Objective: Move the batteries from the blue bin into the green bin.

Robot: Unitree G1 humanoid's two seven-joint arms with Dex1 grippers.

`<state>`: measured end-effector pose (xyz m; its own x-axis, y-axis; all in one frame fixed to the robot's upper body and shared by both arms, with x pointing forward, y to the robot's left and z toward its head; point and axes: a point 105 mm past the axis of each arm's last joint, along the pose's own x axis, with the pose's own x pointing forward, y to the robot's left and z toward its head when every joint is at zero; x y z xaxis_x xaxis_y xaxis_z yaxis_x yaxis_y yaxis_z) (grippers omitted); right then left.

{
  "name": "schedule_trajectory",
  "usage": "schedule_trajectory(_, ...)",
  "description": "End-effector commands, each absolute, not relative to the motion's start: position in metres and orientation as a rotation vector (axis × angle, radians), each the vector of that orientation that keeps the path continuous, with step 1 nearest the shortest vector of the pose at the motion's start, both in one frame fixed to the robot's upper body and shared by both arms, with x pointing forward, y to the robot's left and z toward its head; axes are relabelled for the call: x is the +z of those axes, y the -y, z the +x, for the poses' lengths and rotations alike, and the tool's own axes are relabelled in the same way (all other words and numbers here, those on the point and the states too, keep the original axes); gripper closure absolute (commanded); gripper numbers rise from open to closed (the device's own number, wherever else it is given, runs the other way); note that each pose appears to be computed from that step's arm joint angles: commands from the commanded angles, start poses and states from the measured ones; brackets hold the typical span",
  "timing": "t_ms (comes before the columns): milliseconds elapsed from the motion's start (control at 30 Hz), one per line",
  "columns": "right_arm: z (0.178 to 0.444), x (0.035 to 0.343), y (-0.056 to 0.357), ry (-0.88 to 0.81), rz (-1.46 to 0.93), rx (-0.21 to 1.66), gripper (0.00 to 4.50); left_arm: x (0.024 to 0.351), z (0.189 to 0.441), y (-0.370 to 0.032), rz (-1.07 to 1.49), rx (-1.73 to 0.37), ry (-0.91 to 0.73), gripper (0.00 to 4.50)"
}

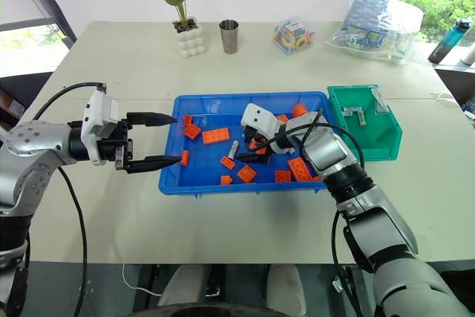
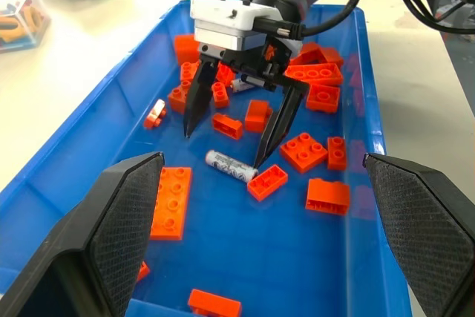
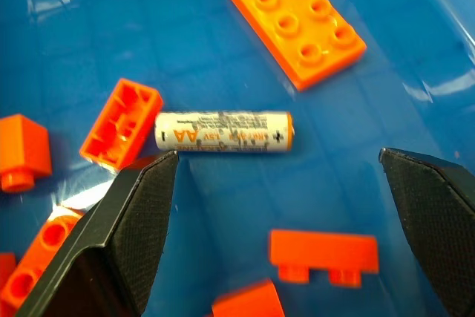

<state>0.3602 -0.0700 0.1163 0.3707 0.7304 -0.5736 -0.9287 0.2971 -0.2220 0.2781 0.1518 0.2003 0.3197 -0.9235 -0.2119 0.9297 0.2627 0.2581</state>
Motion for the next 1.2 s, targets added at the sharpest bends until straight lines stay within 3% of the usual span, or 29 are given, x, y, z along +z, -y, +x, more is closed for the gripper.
schedule_trajectory(33, 0.358, 0.131, 0.061, -0.336, -0.588, 1.162, 0.04, 0.210, 0.278, -0.153, 0.398, -1.249, 0.015, 0.00)
schedule_trajectory(467, 0.340, 0.126, 0.063, -0.355, -0.578, 1.187, 0.04, 0.211, 0.280, -0.151, 0.399, -1.251, 0.026, 0.00)
schedule_trajectory(967, 0.350, 0.113, 0.061, -0.380, -0.536, 1.153, 0.04, 0.211, 0.280, -0.149, 0.401, -1.259, 0.028, 0.00)
schedule_trajectory(1067, 0.349, 0.114, 0.059, -0.374, -0.527, 1.158, 0.87, 0.211, 0.280, -0.149, 0.402, -1.259, 0.027, 0.00)
schedule_trajectory(1167, 0.348, 0.116, 0.058, -0.368, -0.525, 1.162, 2.18, 0.211, 0.280, -0.149, 0.401, -1.260, 0.026, 0.00)
schedule_trajectory(1200, 0.348, 0.117, 0.057, -0.366, -0.525, 1.162, 2.28, 0.211, 0.281, -0.149, 0.401, -1.261, 0.025, 0.00)
